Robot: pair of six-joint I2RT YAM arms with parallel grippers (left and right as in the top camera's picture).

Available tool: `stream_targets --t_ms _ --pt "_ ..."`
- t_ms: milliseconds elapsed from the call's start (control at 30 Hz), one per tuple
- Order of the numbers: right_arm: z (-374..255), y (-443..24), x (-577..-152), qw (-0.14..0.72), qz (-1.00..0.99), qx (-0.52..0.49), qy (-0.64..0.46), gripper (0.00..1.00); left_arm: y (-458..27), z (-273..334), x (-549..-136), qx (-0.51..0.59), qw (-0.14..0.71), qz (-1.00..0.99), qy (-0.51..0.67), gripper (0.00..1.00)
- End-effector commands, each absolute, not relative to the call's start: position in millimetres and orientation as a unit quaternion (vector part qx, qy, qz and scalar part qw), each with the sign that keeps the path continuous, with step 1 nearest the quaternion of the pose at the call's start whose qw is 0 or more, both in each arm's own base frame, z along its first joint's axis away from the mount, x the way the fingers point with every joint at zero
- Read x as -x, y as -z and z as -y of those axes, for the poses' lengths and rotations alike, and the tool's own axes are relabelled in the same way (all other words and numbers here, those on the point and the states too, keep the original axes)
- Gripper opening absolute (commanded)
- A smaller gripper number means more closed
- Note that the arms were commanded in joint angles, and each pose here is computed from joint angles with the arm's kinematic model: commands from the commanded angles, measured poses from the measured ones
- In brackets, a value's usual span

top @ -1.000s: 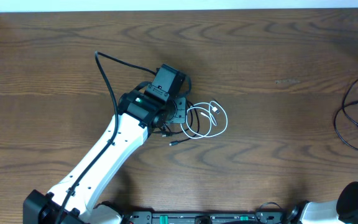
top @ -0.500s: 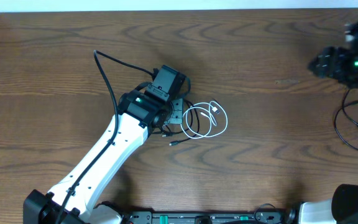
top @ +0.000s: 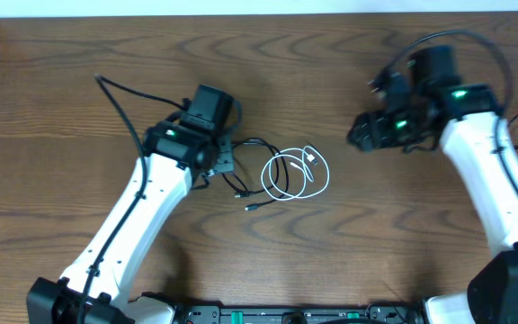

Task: Untangle cables
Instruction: 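Grasp the white cable loop with the right gripper near the left gripper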

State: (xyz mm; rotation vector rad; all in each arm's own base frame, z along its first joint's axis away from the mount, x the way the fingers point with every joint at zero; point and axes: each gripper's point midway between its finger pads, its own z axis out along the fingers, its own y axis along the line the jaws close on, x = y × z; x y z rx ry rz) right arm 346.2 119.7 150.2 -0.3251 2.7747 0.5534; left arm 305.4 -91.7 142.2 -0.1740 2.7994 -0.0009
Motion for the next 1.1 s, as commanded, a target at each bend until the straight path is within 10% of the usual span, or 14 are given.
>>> stream_targets --t_ms 0,567,1067 --pt "-157.1 -127.1 -331.7 0.144 -0.953 0.170 -0.204 0.75 -137.0 72.5 -305.8 0.100 0.156 -0.983 -0.009 0.42" --pt "-226.8 -52.1 -308.6 0.225 -0.937 0.215 -0.157 0.54 -136.2 65.8 -304.8 0.110 0.150 -0.982 -0.012 0.44" --pt "-227.1 -44.9 -314.2 0.246 -0.944 0.135 -0.172 0.01 -136.1 66.4 -304.4 0.109 0.149 -0.983 -0.010 0.44"
